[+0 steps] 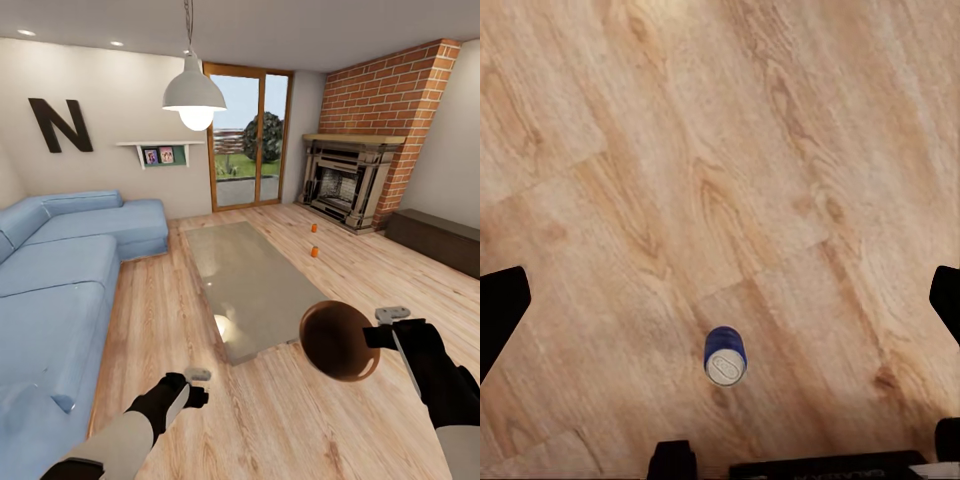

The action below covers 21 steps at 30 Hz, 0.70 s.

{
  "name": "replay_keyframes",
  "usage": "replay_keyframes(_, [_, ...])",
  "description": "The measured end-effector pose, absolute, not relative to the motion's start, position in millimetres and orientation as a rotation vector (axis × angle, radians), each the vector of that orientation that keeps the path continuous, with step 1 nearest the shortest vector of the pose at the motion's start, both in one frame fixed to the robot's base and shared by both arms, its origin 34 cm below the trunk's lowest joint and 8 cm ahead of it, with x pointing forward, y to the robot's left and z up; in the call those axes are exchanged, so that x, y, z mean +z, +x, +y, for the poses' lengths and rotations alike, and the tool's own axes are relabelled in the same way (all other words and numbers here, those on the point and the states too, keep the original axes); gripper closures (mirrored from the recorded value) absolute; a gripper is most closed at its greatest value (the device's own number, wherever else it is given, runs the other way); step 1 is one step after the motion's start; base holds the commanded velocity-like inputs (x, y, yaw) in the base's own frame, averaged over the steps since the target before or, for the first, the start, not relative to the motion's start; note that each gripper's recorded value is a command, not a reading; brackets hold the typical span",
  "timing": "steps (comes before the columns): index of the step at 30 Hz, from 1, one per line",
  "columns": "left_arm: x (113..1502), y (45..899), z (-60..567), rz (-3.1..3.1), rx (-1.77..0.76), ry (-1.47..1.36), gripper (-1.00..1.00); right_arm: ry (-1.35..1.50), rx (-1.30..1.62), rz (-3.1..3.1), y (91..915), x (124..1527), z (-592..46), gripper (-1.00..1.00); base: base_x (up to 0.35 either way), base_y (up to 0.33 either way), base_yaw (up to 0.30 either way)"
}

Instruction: Put the three can of soda from the living room inside the tash can in the kitchen.

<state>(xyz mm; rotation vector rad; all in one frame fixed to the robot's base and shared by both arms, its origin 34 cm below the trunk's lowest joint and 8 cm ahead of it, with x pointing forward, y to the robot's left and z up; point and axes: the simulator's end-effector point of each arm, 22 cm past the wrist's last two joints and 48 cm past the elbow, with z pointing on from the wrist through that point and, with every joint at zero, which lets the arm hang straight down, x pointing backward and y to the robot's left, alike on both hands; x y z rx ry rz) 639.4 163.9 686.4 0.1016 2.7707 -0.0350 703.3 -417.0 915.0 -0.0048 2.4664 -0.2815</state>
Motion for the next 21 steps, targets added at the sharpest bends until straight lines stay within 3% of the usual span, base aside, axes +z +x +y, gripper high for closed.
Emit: replay_keyframes(21, [658,609,181,2.806,0.021,0.054,-1.0,-0.015,-0.264,2.466,705,913,-405,1.0,0.0,0.0,0.0])
